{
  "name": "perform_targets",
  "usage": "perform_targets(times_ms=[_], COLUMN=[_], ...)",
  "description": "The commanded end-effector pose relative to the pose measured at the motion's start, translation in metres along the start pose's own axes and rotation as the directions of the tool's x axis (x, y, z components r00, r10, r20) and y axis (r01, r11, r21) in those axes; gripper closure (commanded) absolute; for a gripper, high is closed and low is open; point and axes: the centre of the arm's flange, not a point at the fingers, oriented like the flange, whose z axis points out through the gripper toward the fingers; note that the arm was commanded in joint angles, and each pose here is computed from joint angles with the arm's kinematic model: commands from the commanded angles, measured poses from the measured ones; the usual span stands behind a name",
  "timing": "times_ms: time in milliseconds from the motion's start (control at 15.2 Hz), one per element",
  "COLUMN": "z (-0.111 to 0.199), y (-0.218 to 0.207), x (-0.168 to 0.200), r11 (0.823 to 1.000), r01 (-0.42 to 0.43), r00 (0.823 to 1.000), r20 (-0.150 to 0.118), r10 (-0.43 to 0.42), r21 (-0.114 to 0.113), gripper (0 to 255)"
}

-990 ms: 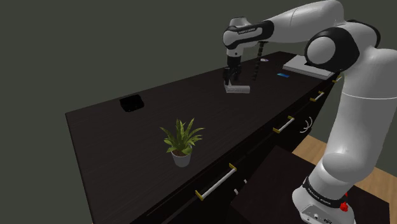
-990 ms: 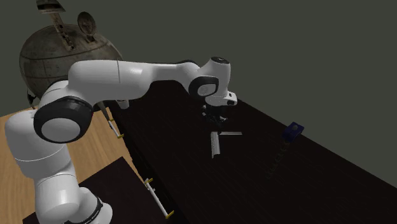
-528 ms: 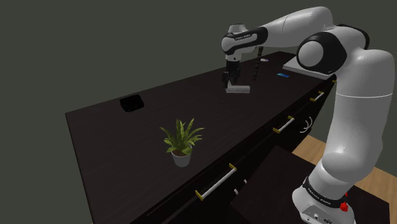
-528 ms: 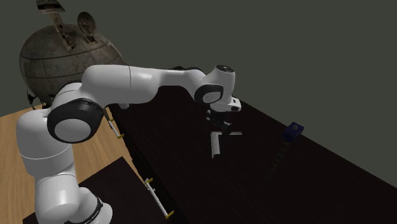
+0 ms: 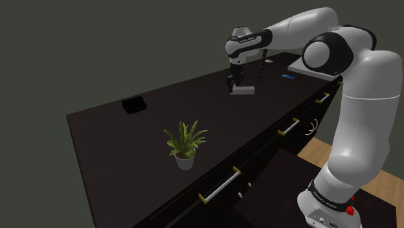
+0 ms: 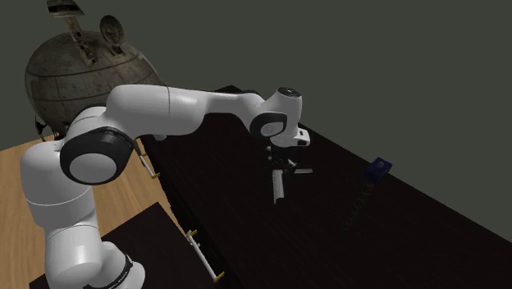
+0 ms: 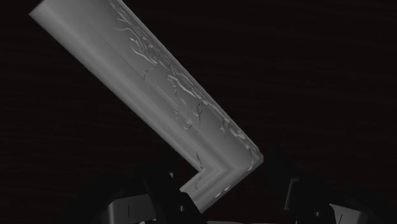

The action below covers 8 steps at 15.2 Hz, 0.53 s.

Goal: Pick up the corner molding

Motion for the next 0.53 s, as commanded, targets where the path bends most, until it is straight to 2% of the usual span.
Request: perform_targets(times_ms=[0, 264, 462], z=[0.004, 0.004, -0.012], y=[-0.001, -0.001, -0.001], x=[0.0, 0.001, 0.0], r11=[1.0, 1.0, 1.0], r01=[0.001, 0.001, 0.001], r00=[1.0, 1.0, 1.0], r20=[0.007, 0.007, 0.007], r10=[-0.001, -0.001, -0.001], r21=[0.002, 0.002, 0.002], gripper=[255, 255, 255])
